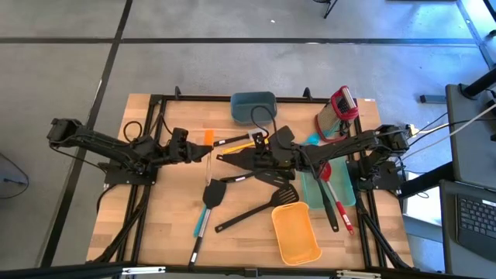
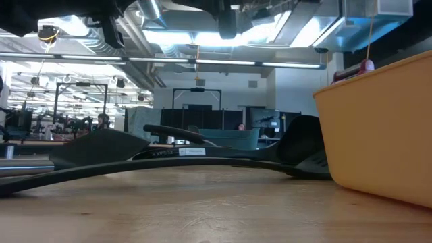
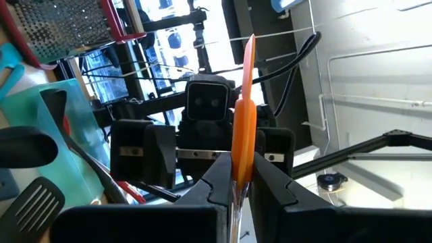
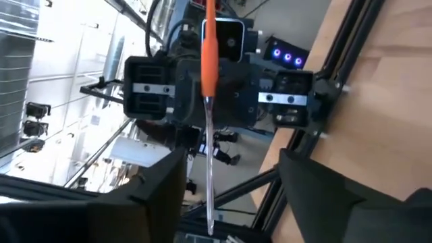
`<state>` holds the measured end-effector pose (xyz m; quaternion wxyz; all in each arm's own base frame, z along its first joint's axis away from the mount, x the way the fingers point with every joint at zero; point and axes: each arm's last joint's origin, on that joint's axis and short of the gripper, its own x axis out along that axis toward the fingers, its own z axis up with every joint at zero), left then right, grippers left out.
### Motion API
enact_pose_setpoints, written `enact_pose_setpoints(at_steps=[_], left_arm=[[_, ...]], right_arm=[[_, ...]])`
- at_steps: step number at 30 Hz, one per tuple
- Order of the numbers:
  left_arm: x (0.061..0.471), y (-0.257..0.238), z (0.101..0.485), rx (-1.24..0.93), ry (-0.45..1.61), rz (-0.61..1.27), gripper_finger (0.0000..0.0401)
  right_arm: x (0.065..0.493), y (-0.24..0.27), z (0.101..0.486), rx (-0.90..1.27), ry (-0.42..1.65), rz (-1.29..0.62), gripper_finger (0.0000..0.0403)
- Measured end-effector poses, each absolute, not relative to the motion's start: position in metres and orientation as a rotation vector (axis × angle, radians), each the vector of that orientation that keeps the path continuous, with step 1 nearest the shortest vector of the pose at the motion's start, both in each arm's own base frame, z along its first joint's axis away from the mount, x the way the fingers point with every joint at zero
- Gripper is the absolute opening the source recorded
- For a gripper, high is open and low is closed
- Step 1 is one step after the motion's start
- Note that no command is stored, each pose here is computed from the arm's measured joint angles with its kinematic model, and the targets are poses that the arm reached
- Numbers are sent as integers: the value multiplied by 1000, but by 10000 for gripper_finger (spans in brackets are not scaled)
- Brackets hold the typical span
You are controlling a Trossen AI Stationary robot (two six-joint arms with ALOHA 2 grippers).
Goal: Pick & Place Kitchen Items
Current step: Put the small orange spatula into the yellow bin
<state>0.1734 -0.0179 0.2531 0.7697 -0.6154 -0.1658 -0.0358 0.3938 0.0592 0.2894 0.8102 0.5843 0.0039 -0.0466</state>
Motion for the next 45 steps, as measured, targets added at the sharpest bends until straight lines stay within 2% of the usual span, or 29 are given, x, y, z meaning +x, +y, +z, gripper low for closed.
enact_pose_setpoints(at_steps=[5, 18, 27, 31, 34, 42, 45], left_arm=[[173, -18, 253, -1339, -360, -78, 18], [174, -18, 253, -1343, -358, -75, 18], [173, -18, 253, -1343, -359, -75, 18], [173, -18, 253, -1341, -359, -76, 18], [173, -18, 253, -1341, -359, -77, 18], [173, -18, 253, -1336, -358, -82, 18], [174, -18, 252, -1337, -349, -80, 25]], right_arm=[[395, 63, 294, 1188, -16, -65, 260], [451, 77, 291, 1157, 45, 45, 259], [459, 73, 290, 1136, 82, 27, 252], [459, 73, 290, 1187, 85, 23, 220], [459, 73, 289, 1195, 92, 18, 180], [459, 74, 288, 1233, 127, 38, 30], [459, 74, 287, 1265, 157, 48, 13]])
